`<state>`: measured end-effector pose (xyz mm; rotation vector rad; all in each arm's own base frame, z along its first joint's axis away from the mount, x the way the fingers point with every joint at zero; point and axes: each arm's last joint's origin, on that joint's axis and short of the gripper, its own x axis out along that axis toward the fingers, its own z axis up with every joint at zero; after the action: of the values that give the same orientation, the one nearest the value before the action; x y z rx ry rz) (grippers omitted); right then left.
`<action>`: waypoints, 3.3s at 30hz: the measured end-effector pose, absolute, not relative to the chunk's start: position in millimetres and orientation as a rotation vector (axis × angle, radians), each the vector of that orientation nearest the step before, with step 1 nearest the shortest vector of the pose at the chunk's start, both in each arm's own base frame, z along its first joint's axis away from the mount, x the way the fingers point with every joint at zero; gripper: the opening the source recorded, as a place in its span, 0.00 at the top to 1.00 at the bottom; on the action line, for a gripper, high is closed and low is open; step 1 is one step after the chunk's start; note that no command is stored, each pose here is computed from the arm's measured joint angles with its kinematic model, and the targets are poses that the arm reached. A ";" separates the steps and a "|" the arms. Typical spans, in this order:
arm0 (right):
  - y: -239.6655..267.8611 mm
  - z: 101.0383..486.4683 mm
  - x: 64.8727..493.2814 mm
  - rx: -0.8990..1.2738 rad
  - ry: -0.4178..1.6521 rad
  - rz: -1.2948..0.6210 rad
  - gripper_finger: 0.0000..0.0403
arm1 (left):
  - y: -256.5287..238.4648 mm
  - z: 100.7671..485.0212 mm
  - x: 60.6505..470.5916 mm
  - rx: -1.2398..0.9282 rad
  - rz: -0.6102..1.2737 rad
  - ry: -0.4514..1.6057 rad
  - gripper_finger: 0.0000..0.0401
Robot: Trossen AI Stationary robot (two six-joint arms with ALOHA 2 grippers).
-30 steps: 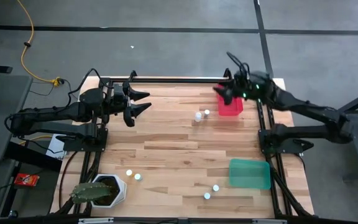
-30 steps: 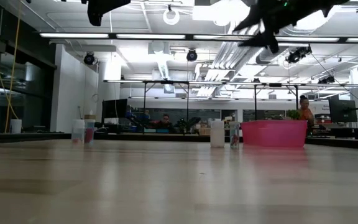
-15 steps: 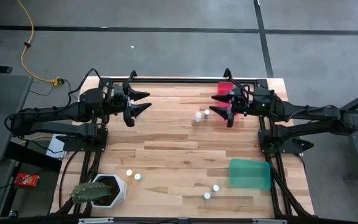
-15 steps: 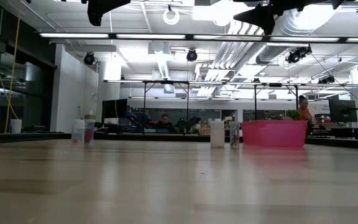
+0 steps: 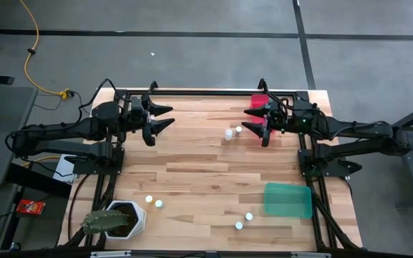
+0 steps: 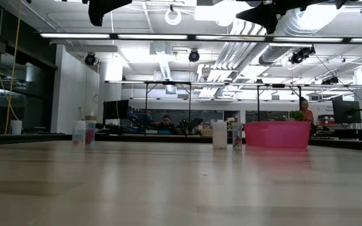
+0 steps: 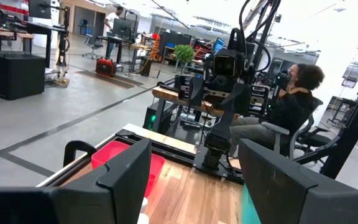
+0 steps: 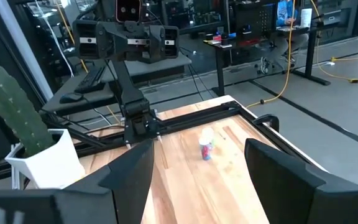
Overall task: Pick and place medicine bottles into bin by pill shape (circle, oval)
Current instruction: Put the blue capsule bottle into the red bin
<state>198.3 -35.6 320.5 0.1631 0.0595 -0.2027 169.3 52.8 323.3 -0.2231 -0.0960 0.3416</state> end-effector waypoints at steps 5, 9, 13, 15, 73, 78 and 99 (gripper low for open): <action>-35.7 320.7 198.3 0.223 0.053 -0.205 0.39 | 52.8 322.8 169.3 -0.224 0.342 -0.091 0.43; -36.4 320.3 198.7 0.236 0.051 -0.228 0.39 | 52.8 322.7 169.3 -0.224 0.342 -0.090 0.43; -42.8 312.1 206.4 0.309 0.071 -0.362 0.39 | 52.8 322.8 169.3 -0.224 0.342 -0.090 0.43; -46.4 302.3 212.5 0.322 0.134 -0.380 0.39 | 52.8 322.7 169.3 -0.224 0.342 -0.090 0.43; -113.9 184.0 295.4 0.613 1.083 -0.737 0.43 | 52.8 319.2 169.4 -0.229 0.346 -0.053 0.43; -114.9 184.2 295.8 0.617 1.073 -0.739 0.53 | 52.8 319.2 169.4 -0.229 0.346 -0.053 0.43; -113.4 188.6 292.9 0.620 1.077 -0.720 0.70 | 52.8 319.2 169.4 -0.229 0.346 -0.054 0.43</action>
<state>292.9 -113.4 188.6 0.6202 1.0769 -0.7204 169.4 52.8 319.2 -0.2289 -0.0538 0.3463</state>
